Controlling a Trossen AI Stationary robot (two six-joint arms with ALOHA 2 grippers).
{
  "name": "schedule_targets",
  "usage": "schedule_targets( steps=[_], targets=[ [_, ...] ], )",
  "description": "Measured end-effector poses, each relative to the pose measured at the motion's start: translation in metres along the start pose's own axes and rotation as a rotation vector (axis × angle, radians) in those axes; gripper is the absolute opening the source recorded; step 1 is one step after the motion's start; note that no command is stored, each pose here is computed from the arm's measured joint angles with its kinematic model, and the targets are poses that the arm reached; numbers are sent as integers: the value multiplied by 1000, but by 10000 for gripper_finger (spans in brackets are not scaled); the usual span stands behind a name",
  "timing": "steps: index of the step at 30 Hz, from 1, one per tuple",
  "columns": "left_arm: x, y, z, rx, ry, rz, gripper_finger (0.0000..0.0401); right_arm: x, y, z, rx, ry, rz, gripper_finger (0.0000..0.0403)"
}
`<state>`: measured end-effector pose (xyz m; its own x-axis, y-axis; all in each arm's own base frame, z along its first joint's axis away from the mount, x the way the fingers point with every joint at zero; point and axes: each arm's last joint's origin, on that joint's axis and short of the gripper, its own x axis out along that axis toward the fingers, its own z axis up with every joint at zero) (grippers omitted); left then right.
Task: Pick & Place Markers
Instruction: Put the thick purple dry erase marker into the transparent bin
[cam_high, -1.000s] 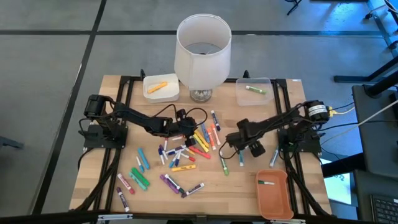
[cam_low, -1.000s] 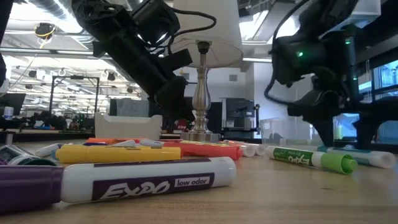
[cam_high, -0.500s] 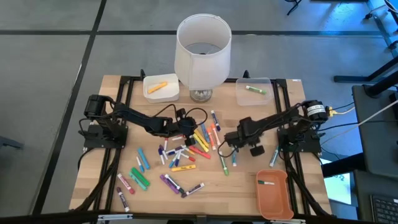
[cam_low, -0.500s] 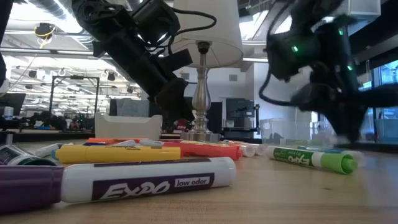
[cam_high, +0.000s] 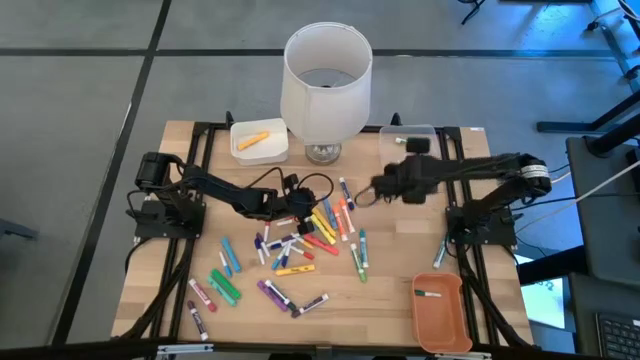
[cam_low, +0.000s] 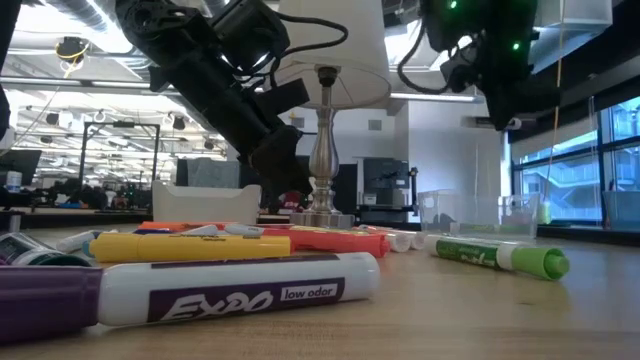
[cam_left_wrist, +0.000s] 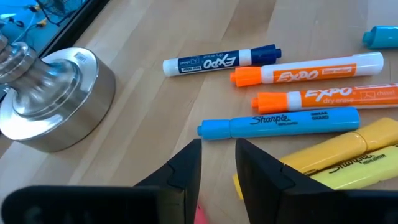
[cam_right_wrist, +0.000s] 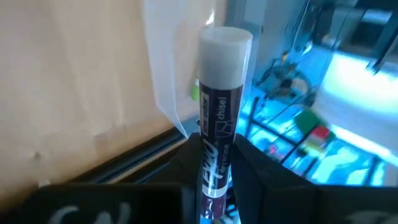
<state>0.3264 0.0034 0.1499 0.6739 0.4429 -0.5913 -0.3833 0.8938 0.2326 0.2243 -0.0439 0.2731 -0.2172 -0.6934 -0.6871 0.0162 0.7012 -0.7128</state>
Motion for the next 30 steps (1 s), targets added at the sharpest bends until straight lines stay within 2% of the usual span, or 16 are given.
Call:
schedule_targets(
  steps=[4, 6, 10, 15, 19, 24, 30],
  targets=[
    [0, 0, 0, 1, 0, -3, 93, 24, -23, 1, 120, 20, 23, 56],
    [0, 1, 0, 1, 1, -1, 94, 37, -34, 4, 191, 17, 70, 56],
    [1, 3, 0, 3, 2, 5, 97, 63, -58, 11, 326, -54, 191, 56],
    [2, 4, 0, 2, 3, 6, 97, 87, -85, 9, 416, -121, 227, 56],
    [2, 4, 0, 10, 3, 6, 98, 101, -97, 1, 488, -97, 246, 57],
    [2, 4, 0, 10, 4, 6, 99, 113, -106, -10, 571, -57, 262, 84],
    [2, 4, 0, 3, 4, 6, 98, 117, -109, -13, 578, -51, 275, 125]
  ],
)
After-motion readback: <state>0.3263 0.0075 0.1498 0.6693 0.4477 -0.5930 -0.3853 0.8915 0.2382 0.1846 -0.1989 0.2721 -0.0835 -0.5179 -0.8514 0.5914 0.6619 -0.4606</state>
